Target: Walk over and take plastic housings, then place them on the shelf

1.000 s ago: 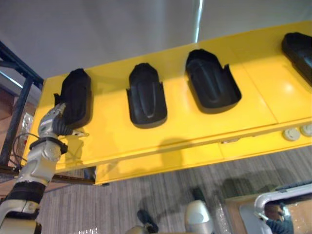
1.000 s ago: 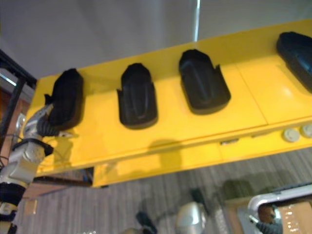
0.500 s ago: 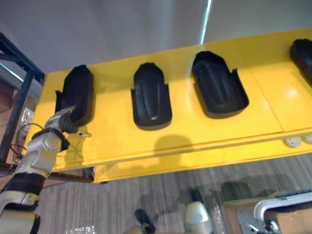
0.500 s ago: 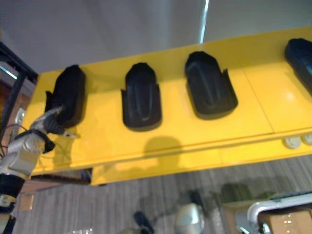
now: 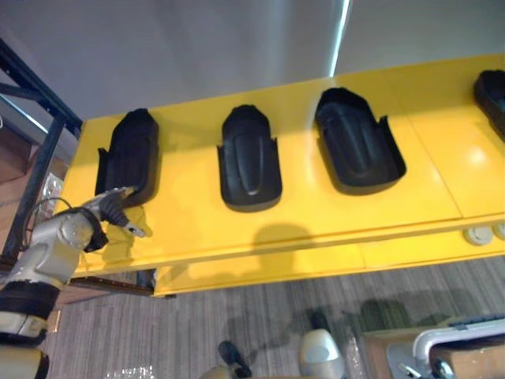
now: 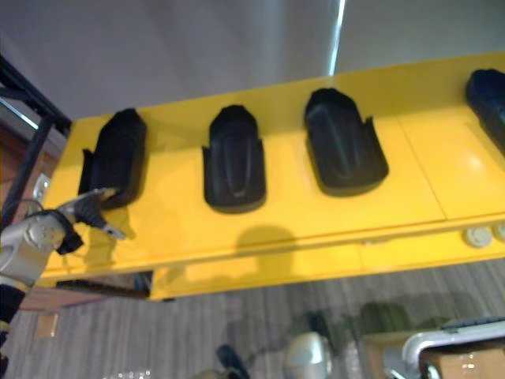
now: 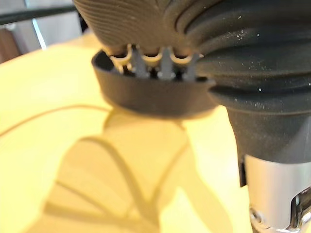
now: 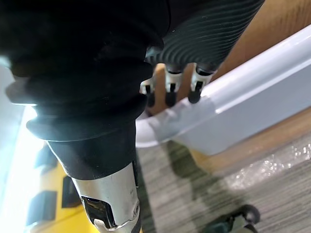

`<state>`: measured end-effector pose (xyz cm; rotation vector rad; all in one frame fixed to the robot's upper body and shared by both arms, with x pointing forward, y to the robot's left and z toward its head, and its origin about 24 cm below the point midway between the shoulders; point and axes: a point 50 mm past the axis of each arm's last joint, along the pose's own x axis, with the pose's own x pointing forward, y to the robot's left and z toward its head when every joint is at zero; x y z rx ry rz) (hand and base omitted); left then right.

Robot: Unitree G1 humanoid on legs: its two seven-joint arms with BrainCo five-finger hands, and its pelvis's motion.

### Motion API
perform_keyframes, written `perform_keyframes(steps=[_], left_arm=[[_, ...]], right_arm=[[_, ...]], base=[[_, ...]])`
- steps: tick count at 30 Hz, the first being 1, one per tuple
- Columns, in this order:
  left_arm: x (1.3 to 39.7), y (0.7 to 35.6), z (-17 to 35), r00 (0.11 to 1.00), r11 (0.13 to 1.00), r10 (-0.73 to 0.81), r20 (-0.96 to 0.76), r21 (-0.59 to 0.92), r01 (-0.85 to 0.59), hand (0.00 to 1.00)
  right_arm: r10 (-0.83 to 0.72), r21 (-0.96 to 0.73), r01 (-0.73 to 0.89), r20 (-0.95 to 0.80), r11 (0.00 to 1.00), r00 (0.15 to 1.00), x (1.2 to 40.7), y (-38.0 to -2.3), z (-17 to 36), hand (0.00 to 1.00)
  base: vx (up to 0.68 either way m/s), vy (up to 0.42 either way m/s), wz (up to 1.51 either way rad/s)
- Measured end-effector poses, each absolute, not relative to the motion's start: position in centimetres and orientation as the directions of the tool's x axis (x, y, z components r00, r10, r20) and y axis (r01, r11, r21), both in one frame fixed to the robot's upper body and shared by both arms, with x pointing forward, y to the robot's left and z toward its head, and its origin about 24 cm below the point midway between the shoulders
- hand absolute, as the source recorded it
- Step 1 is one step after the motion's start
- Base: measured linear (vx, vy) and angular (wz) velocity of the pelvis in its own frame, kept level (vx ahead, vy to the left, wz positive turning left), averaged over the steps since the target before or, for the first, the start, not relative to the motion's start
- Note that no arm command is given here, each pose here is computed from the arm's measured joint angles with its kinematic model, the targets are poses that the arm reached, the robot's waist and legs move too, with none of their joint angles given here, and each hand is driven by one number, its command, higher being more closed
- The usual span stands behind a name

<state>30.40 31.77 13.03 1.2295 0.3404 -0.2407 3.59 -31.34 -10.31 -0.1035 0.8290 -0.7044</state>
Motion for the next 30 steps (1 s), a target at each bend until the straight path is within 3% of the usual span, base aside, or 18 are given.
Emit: perform_keyframes(steps=[14,30], left_arm=[[30.0,30.0,13.7,0.849,0.276,-0.123,-0.514,0.804,0.527,0.0],[28.9,30.2,12.1,0.765,0.291,-0.146,-0.627,0.712,0.639,0.0]], right_arm=[[-0.657,-0.379,0.578,-0.634,0.723,0.408,2.7,-32.4,-10.2,0.0],[-0.668,-0.391,0.583,-0.635,0.712,0.389,2.6,-33.0,-10.1,0.0]], base=[[0.0,-0.002,0.03],[0.0,-0.001,0.01]])
